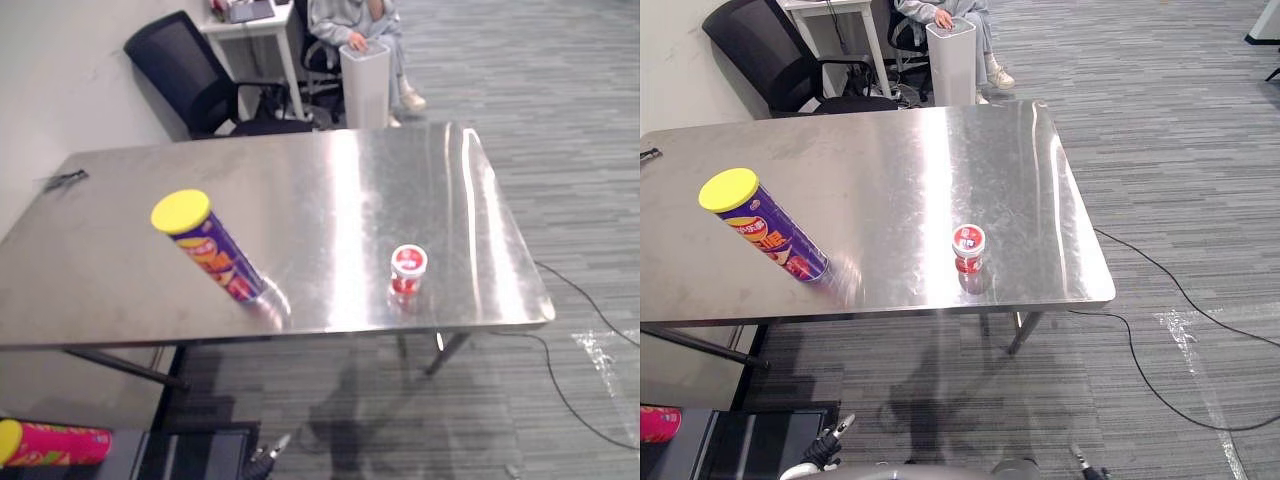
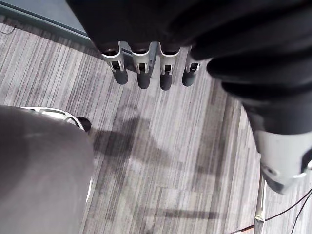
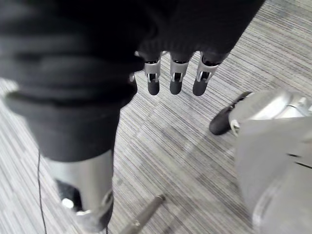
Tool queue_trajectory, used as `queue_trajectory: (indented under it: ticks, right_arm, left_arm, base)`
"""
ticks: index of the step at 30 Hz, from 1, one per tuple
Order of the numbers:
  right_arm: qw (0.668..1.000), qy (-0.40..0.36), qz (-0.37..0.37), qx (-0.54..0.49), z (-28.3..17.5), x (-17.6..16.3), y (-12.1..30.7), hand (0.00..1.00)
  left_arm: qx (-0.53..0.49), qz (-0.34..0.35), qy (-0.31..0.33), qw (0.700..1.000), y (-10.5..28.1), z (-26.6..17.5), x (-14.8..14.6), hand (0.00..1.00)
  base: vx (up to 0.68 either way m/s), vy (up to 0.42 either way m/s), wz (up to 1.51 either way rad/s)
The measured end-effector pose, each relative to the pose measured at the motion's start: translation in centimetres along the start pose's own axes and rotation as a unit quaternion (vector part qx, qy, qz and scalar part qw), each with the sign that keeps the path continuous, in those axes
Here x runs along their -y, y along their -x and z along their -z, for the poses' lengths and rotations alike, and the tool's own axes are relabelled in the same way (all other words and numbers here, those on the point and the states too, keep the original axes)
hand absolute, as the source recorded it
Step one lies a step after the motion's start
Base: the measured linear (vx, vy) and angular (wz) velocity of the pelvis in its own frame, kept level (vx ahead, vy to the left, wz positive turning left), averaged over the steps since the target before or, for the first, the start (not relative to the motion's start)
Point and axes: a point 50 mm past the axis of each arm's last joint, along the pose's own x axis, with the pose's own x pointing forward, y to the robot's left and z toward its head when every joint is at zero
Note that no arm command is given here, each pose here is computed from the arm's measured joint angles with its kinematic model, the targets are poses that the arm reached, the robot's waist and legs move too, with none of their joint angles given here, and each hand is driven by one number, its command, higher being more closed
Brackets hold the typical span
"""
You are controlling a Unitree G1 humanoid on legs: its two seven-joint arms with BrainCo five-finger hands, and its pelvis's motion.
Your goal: Put the gum and the chips on the shelf.
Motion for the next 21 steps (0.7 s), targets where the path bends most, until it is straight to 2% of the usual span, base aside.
queue_trajectory:
  ticks: [6,10,12,13,14,18,21]
  right_arm:
    - [0.994,-0.038,0.033,0.096,-6.1,1.2,-0.8,0.00]
    - [0.974,-0.030,0.022,0.225,-12.6,0.3,0.1,0.00]
    - [0.939,-0.008,0.015,0.344,-17.7,-0.9,2.4,0.00]
    - [0.934,-0.005,0.012,0.357,-18.2,-1.2,2.7,0.00]
    - [0.913,0.022,0.002,0.407,-20.1,-2.2,4.1,0.00]
    - [0.858,0.080,-0.024,0.507,-23.4,-4.7,7.3,0.00]
    - [0.819,0.120,-0.077,0.555,-24.1,-7.5,9.7,0.00]
  left_arm:
    - [0.001,0.002,0.007,1.000,0.0,0.1,0.0,0.00]
    - [0.006,0.003,0.008,1.000,0.1,0.1,-0.1,0.00]
    - [0.014,0.007,0.011,1.000,0.2,-0.1,0.3,0.00]
    - [0.014,0.008,0.012,1.000,0.2,-0.1,0.3,0.00]
    - [0.017,0.008,0.011,1.000,0.2,-0.2,0.3,0.00]
    - [0.023,0.013,0.011,1.000,0.3,-0.2,0.4,0.00]
    - [0.024,0.018,0.009,0.999,0.3,-0.2,0.5,0.00]
  base:
    - [0.01,-0.025,-0.11]
    - [-0.02,-0.022,-0.08]
    - [-0.04,-0.036,0.03]
    - [-0.05,-0.042,-0.01]
    - [-0.03,-0.032,0.00]
    - [-0.04,-0.057,0.05]
    - [-0.04,-0.054,0.03]
